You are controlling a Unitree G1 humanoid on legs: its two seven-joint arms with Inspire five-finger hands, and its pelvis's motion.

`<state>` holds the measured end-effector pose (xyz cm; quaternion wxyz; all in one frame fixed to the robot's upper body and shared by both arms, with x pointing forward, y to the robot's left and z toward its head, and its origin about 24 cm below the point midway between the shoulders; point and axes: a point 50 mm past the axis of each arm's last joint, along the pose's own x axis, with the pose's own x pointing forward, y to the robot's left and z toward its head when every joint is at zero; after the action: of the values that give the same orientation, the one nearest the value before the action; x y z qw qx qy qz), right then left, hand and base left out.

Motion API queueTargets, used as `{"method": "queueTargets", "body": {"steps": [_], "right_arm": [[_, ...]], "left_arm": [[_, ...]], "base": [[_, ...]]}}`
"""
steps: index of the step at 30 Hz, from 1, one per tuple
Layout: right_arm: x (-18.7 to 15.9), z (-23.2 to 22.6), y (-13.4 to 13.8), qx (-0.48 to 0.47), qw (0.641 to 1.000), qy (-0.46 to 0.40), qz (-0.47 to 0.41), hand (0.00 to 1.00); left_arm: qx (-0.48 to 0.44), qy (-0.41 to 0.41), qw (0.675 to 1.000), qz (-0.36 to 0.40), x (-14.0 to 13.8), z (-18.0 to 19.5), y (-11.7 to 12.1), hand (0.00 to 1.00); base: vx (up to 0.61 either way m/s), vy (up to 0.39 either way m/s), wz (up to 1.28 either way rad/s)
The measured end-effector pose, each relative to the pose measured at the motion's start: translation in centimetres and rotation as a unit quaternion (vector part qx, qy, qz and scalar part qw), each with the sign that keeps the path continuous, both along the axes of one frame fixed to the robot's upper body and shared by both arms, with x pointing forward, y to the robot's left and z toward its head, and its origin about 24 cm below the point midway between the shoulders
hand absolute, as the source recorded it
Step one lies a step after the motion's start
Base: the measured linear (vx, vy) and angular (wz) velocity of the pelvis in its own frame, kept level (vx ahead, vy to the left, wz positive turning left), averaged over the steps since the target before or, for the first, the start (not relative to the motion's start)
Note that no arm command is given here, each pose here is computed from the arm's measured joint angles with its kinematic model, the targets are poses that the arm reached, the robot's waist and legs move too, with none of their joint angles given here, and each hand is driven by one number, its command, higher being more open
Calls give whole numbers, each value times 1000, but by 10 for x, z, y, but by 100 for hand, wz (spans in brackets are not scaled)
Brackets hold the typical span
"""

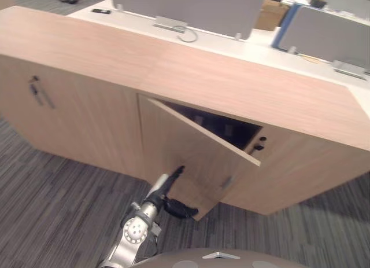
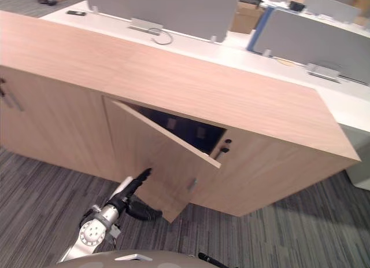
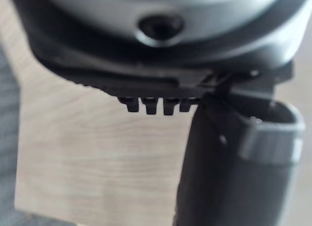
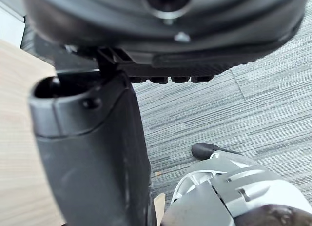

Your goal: Walk over to the cabinet, pick up the folder, carry it to the office cabinet, place the folder inside the office cabinet, then close the office cabinet door

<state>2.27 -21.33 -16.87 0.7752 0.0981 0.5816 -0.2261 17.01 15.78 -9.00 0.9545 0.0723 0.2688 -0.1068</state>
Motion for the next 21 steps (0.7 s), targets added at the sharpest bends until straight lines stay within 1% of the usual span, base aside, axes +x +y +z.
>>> {"method": "queueTargets", "body": {"steps": [1,2,3,4,5,6,7,8,9,10,12,13,14,15,17,18,20,21], "right_arm": [[3,0,2,3,1000,-4,-3,100],[6,-1,4,7,1000,-4,-1,100],[13,-3,12,22,1000,-7,-1,100],[19,-4,17,35,999,-9,0,100],[23,-4,18,38,999,-11,8,100],[24,-4,16,37,999,-12,11,100],[27,-3,13,32,999,-17,6,100],[28,-3,12,30,999,-17,8,100],[30,-3,10,24,1000,-14,9,100],[32,-3,9,22,1000,-17,6,100],[41,-1,7,9,999,-32,1,100],[43,-1,7,7,999,-34,-1,100],[46,-1,8,4,999,-37,-1,100],[48,-1,10,2,999,-37,-3,100],[52,-1,15,3,999,-36,10,100],[56,-1,18,1,999,-38,21,100],[58,0,19,-2,999,-39,33,100],[59,0,18,-5,998,-40,41,100]], "left_arm": [[-50,49,995,75,-1,-15,9,100],[-78,80,986,123,-3,-25,15,100],[-132,142,955,225,-16,-44,26,100],[-153,190,924,294,-34,-57,36,100],[-159,216,905,332,-48,-64,38,100],[-158,233,892,353,-59,-69,39,100],[-154,244,873,394,-70,-71,47,100],[-153,243,866,409,-74,-72,50,100],[-152,247,848,443,-85,-74,53,100],[-150,251,839,459,-90,-75,55,100],[-136,255,806,517,-109,-77,64,100],[-133,255,798,529,-113,-77,66,100],[-130,256,783,551,-120,-77,69,100],[-126,260,771,568,-127,-78,68,100],[-130,254,759,585,-130,-78,68,100],[-135,257,745,600,-133,-79,65,100],[-144,258,736,609,-133,-80,60,100],[-159,259,726,616,-132,-81,51,100]], "base": [[30,-58,-46],[17,-76,-40],[19,-71,-38],[21,-61,-33],[29,-19,-18],[36,37,-3],[38,56,-3],[31,87,-11],[6,81,-20],[5,87,-23],[0,94,-23],[-12,79,-26],[-30,46,-24],[-41,41,-28],[-48,29,-24],[-60,53,-18],[-60,123,-22],[-58,206,-23]]}}
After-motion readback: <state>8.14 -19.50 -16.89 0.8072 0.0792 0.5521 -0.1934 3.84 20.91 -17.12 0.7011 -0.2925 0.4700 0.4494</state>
